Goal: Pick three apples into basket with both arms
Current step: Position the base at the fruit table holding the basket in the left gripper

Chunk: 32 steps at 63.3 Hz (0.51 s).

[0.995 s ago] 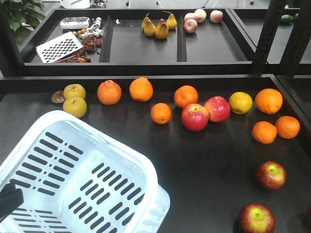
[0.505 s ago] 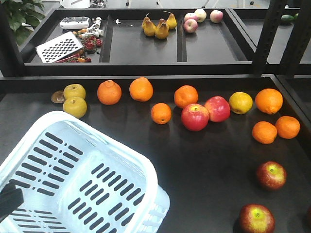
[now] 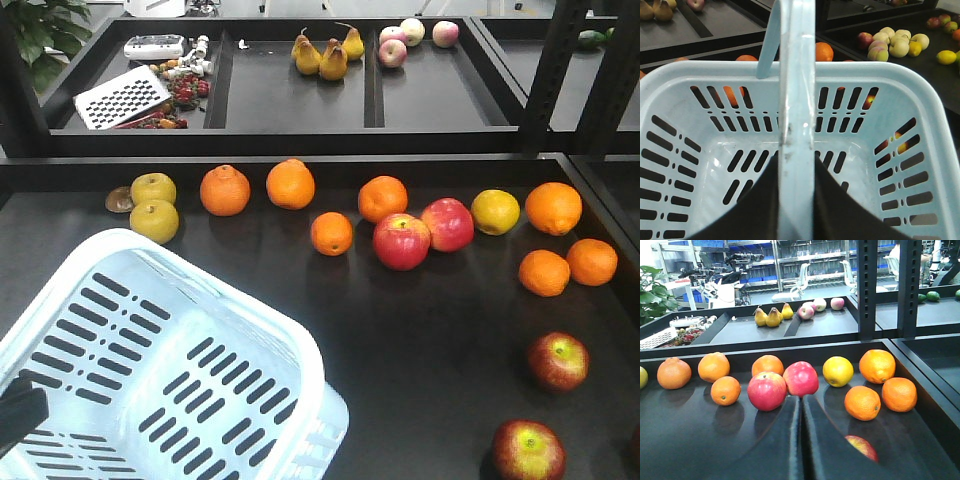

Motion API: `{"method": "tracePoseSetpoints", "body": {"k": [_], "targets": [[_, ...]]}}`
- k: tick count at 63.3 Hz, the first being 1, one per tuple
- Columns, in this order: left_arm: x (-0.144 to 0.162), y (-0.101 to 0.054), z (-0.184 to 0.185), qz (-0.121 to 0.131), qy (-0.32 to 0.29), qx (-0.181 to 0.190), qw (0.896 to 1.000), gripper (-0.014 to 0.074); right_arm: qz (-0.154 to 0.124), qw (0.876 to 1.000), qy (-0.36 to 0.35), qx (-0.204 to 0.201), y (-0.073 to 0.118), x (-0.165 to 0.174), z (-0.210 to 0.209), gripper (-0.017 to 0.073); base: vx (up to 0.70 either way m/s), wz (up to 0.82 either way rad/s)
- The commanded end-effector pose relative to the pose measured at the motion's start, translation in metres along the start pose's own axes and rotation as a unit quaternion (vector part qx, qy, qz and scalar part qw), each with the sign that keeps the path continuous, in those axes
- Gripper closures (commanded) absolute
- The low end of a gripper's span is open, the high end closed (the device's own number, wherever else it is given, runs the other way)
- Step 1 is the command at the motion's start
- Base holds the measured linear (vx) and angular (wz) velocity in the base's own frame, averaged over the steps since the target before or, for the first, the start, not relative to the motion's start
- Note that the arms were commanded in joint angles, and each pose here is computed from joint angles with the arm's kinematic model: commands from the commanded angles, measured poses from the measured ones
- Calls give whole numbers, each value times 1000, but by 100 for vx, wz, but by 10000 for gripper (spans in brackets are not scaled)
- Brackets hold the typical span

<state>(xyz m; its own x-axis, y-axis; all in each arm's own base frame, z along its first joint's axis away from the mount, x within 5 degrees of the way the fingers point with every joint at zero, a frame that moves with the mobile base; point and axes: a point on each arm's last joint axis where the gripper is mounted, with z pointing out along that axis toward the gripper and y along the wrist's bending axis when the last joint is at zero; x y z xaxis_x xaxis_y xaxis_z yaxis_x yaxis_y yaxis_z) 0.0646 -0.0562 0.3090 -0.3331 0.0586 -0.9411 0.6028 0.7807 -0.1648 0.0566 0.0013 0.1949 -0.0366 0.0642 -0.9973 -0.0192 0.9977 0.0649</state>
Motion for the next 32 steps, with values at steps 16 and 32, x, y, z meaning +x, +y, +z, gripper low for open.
{"method": "tracePoseSetpoints", "body": {"k": [16, 32], "targets": [[-16, -1, -3, -27, -55, -1, 998, 600, -10, 999, -33, 3, -1, -2, 0, 564, 0, 0], [-40, -3, 2, 46, -35, 13, 998, 600, -10, 999, -33, 3, -1, -2, 0, 564, 0, 0]]}}
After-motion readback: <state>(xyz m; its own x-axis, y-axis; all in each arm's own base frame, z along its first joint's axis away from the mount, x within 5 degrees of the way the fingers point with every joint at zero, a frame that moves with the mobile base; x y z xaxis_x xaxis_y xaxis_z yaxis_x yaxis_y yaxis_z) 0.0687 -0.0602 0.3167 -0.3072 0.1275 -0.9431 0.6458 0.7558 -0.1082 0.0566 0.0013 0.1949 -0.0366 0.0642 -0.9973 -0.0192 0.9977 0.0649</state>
